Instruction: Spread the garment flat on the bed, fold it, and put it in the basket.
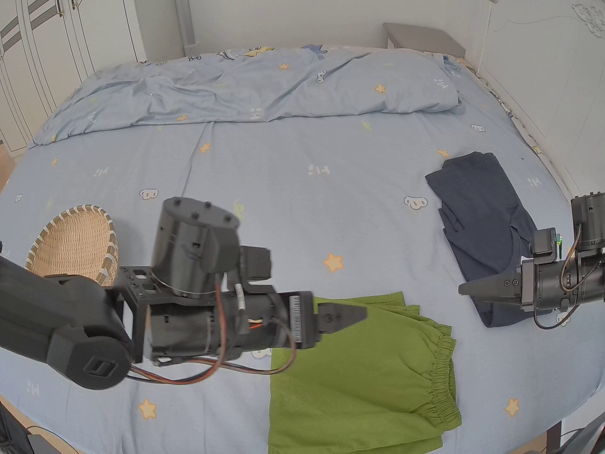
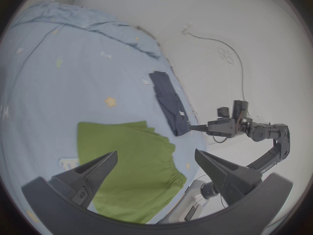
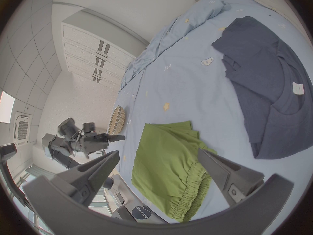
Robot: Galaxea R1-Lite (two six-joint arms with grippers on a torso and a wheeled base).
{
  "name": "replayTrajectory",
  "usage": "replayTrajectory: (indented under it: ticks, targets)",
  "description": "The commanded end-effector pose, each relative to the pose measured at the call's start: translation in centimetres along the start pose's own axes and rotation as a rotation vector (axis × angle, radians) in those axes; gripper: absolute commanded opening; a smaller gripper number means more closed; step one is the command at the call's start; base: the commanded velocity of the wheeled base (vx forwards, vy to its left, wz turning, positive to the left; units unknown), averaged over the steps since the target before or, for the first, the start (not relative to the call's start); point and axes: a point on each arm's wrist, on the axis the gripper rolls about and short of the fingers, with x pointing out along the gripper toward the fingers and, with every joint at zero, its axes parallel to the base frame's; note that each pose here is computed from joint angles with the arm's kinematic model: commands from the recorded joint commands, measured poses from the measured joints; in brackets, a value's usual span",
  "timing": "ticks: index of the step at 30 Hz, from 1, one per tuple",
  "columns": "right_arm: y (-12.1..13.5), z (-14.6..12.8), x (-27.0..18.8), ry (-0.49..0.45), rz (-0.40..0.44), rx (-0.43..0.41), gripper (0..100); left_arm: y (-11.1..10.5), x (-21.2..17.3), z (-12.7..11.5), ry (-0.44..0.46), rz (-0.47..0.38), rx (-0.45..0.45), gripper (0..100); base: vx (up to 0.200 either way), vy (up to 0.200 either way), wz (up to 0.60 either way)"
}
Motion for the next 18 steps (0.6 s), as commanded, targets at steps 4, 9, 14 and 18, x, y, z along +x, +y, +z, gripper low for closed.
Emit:
replayTrajectory:
  ticks: [4, 9, 14, 18]
  targets:
    - [2.0, -1.4, 0.3, 0.033, 0.027, -0.051, 100, 9.7, -4.1, -3.8, 0.158, 0.038, -0.243, 100, 0.0, 0.0, 0.0]
    - [2.4, -1.4, -0.2, 0.021, 0.034, -0.062, 100, 12.0, -1.8, -5.9, 0.189, -0.021, -0.258, 100, 0.0, 0.0, 0.0]
    - [2.6, -1.5, -0.3, 0.018, 0.039, -0.066, 100, 12.5, 0.9, -7.4, 0.207, -0.045, -0.234, 100, 0.0, 0.0, 0.0]
    - [2.5, -1.5, -0.3, 0.019, 0.038, -0.065, 100, 12.8, 2.0, -8.7, 0.227, -0.057, -0.217, 100, 0.0, 0.0, 0.0]
